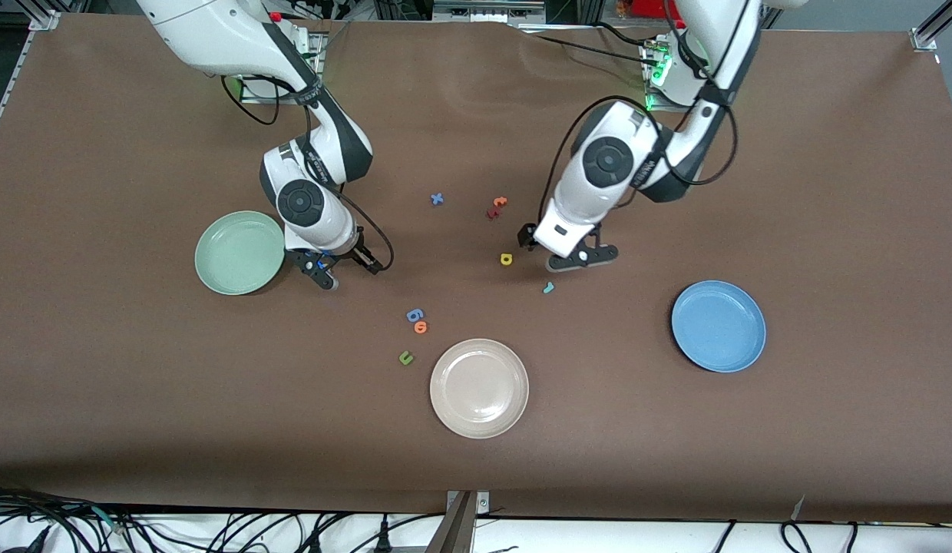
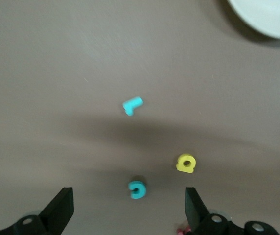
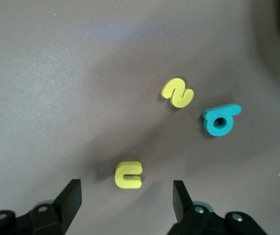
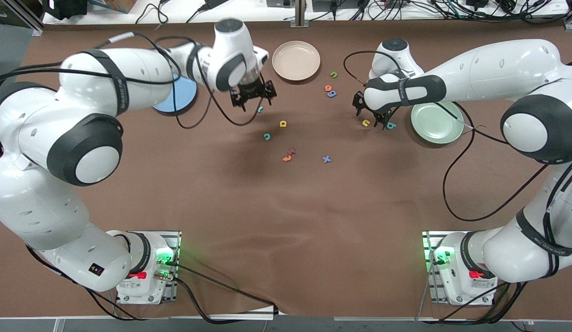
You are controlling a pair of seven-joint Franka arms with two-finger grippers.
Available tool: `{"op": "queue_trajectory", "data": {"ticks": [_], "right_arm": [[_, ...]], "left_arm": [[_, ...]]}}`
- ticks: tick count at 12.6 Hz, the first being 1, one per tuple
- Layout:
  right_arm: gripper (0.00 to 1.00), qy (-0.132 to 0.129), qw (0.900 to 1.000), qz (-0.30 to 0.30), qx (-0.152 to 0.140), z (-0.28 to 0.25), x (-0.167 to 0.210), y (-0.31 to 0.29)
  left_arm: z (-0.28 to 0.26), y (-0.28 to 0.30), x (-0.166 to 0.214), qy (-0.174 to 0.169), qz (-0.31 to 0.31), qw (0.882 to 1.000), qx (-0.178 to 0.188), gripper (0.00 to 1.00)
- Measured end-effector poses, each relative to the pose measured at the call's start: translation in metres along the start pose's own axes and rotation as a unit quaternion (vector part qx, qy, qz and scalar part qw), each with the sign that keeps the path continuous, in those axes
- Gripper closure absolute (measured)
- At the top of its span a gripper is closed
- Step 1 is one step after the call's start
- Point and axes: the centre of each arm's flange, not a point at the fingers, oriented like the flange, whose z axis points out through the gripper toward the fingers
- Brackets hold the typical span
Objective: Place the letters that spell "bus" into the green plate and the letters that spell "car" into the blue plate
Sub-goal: 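Grasp the yellow u with the right gripper while the left gripper grasps teal c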
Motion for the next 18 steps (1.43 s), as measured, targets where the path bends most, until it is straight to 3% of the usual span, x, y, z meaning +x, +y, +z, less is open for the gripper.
{"op": "queue_trajectory", "data": {"ticks": [2, 5, 9, 13, 14, 18], "right_arm": [[0.20, 0.005, 1.000, -0.001, 0.010, -0.002, -0.002, 0.004], [0.20, 0.012, 0.999, -0.001, 0.030, 0.008, -0.006, 0.011], [0.21, 0.013, 0.999, 0.000, 0.033, 0.015, -0.007, 0.014], [0.22, 0.014, 0.999, 0.004, 0.039, 0.022, -0.002, 0.015], [0.23, 0.015, 0.999, 0.005, 0.041, 0.023, -0.001, 0.015], [0.34, 0.014, 0.999, 0.003, 0.041, 0.026, -0.001, 0.015]], "left_arm": [[0.033, -0.002, -0.035, 0.025, -0.003, 1.000, -0.019, 0.00], [0.063, -0.013, -0.062, 0.027, 0.000, 1.000, -0.016, 0.00], [0.078, -0.016, -0.063, 0.024, -0.001, 1.000, -0.010, 0.00], [0.092, -0.014, -0.067, 0.020, 0.006, 1.000, -0.003, 0.04], [0.094, -0.013, -0.067, 0.021, 0.011, 1.000, -0.002, 0.10], [0.091, -0.003, -0.059, 0.007, 0.024, 0.999, 0.025, 0.19]]}}
